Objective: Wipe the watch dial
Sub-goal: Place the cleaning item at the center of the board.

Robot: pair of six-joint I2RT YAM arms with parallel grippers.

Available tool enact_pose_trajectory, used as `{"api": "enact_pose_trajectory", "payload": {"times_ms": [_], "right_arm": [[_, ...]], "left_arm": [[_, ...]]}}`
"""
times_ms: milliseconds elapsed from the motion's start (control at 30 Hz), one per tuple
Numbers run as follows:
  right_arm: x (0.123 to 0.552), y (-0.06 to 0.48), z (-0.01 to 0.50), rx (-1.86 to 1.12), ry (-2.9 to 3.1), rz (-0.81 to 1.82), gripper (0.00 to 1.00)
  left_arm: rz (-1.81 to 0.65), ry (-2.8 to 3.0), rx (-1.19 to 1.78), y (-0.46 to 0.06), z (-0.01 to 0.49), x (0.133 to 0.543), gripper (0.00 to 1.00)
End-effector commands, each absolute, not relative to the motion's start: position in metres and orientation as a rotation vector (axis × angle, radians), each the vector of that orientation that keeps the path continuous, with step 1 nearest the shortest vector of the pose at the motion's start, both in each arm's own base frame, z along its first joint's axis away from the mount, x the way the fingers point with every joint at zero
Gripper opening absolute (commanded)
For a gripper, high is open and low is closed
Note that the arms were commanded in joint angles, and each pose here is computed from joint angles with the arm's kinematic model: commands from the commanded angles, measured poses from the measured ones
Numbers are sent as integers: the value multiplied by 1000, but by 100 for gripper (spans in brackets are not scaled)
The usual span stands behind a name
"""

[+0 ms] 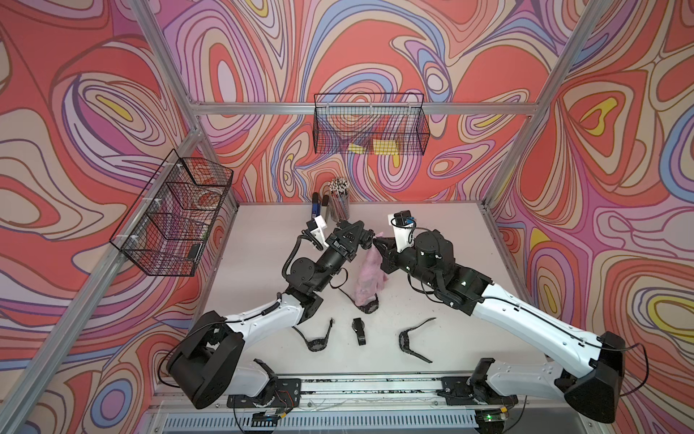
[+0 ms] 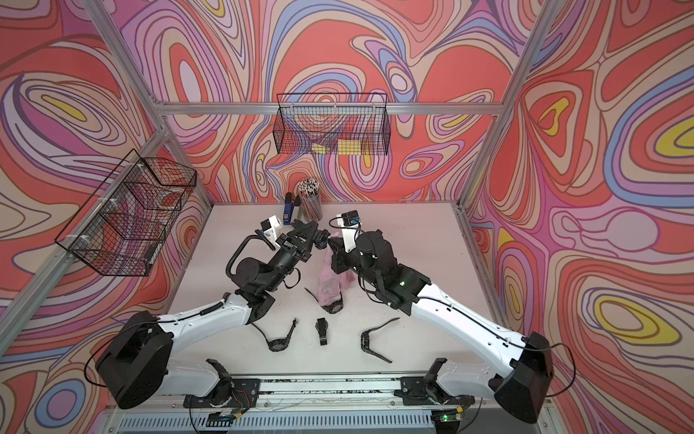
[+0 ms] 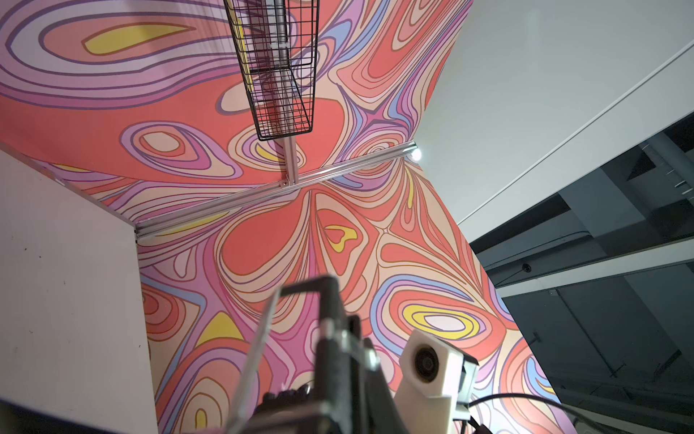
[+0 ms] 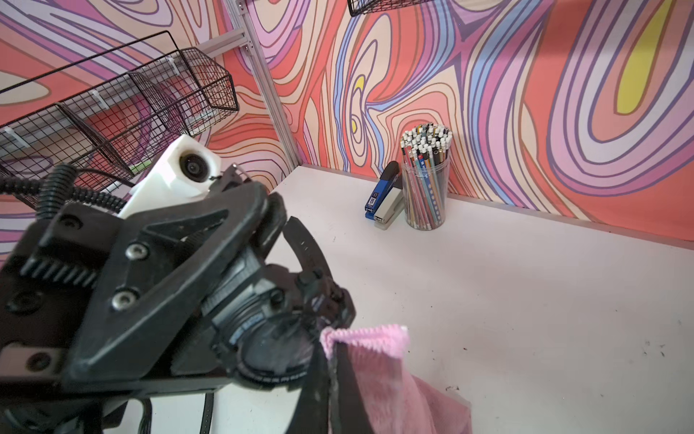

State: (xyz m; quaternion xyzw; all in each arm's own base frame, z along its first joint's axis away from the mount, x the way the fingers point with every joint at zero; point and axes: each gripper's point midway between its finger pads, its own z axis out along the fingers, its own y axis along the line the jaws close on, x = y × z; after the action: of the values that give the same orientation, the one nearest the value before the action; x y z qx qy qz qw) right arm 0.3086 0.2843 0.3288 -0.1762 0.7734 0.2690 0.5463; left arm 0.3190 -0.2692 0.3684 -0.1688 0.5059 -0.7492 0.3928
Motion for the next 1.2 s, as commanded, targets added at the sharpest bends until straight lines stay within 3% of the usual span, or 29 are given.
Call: {"api": "enact_pose_trajectory", "payload": {"times_ms": [0,267,500,767,1167], "right_arm": [[320,278,330,-408,1820,609,0],[321,266,337,-406,1837,553,0],[326,217,309,-316,1954,454,0],[351,166,320,-246,2000,366,0],[350,183,231,-250,2183,490,0]], "left_arm": [[-2030,1170,-291,-270,409,286,0],[-2027,1187,-304,-268,402,288,0],[-2016,1192,-297,-247,399,286,0],[-2111,1272,-141,-255,404,270,0],[-2222,1370,197,-277,421,231,0]]}}
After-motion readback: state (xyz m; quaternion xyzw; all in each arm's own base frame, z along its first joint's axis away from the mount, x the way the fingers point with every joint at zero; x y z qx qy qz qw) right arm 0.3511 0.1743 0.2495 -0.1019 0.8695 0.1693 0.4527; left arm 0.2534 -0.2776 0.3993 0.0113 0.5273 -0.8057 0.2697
